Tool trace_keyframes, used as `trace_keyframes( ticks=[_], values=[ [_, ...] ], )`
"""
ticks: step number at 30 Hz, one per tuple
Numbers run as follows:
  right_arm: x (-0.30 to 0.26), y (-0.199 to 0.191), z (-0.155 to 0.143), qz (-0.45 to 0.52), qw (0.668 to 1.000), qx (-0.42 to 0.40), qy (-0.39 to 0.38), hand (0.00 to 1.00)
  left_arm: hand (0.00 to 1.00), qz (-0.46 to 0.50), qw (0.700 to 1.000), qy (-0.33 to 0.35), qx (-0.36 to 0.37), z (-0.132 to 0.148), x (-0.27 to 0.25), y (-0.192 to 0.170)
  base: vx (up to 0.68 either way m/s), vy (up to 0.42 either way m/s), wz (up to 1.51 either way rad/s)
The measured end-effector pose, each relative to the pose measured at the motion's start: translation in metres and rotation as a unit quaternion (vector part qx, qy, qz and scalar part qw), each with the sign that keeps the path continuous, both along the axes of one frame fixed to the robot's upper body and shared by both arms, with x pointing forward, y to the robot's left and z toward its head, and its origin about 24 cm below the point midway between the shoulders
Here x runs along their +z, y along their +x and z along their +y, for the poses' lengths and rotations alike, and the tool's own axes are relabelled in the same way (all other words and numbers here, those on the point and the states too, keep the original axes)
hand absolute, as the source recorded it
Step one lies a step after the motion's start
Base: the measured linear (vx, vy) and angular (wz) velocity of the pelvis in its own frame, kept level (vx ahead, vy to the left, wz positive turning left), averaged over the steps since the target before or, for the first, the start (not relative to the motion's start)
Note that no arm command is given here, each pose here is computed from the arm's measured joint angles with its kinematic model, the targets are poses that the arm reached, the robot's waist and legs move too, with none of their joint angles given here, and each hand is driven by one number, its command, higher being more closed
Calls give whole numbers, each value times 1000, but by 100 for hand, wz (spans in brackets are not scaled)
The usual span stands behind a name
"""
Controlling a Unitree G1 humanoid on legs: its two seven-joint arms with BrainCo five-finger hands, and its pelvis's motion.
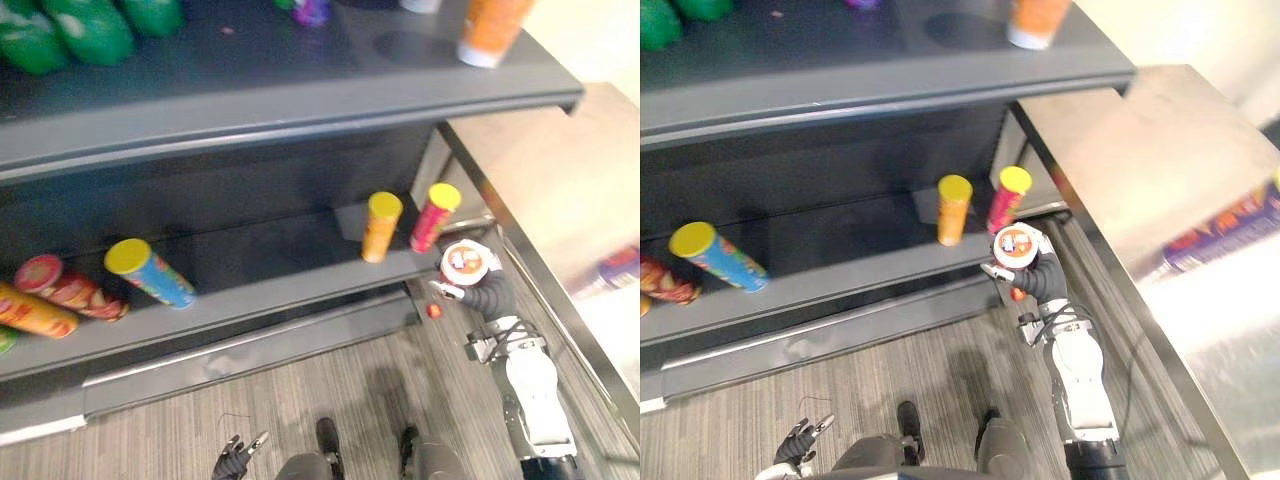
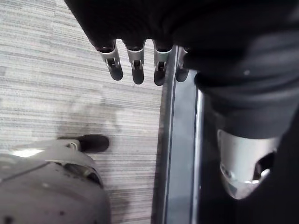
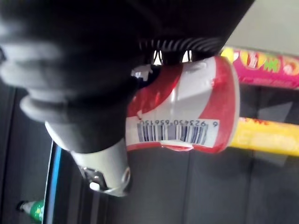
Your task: Put the gum and the chips on the shelf.
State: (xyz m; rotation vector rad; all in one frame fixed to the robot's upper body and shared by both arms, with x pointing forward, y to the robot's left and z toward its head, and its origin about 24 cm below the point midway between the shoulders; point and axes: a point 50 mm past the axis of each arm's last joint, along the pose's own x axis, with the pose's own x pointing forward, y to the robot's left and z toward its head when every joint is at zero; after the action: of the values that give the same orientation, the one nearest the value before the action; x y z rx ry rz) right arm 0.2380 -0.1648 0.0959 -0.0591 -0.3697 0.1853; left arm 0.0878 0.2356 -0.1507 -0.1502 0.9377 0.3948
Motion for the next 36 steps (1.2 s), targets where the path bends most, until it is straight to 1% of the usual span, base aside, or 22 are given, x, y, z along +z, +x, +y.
trace_keyframes(
  ticks=[5,9,12,24,28,36],
  values=[
    [3,-2,1,-8,1000,-2,9,100,0,24,999,-16,20,-6,-6,-16,150,-157,38],
    [-9,-14,-21,19,999,-49,6,100,0,29,999,-23,24,-9,-8,-18,113,-113,34],
    [-12,-19,-28,27,997,-66,4,100,0,26,999,-20,12,-10,-8,-13,74,-2,51],
    [-11,-19,0,23,1000,-7,12,100,0,35,999,-7,-23,-10,-7,-12,-19,1,6],
    [-12,-19,4,27,1000,1,14,100,0,45,998,-4,-32,-10,-8,-15,-57,-1,-4],
    [5,1,9,-5,1000,8,20,100,0,54,997,1,-48,-9,-9,-15,5,-2,1]
  ],
)
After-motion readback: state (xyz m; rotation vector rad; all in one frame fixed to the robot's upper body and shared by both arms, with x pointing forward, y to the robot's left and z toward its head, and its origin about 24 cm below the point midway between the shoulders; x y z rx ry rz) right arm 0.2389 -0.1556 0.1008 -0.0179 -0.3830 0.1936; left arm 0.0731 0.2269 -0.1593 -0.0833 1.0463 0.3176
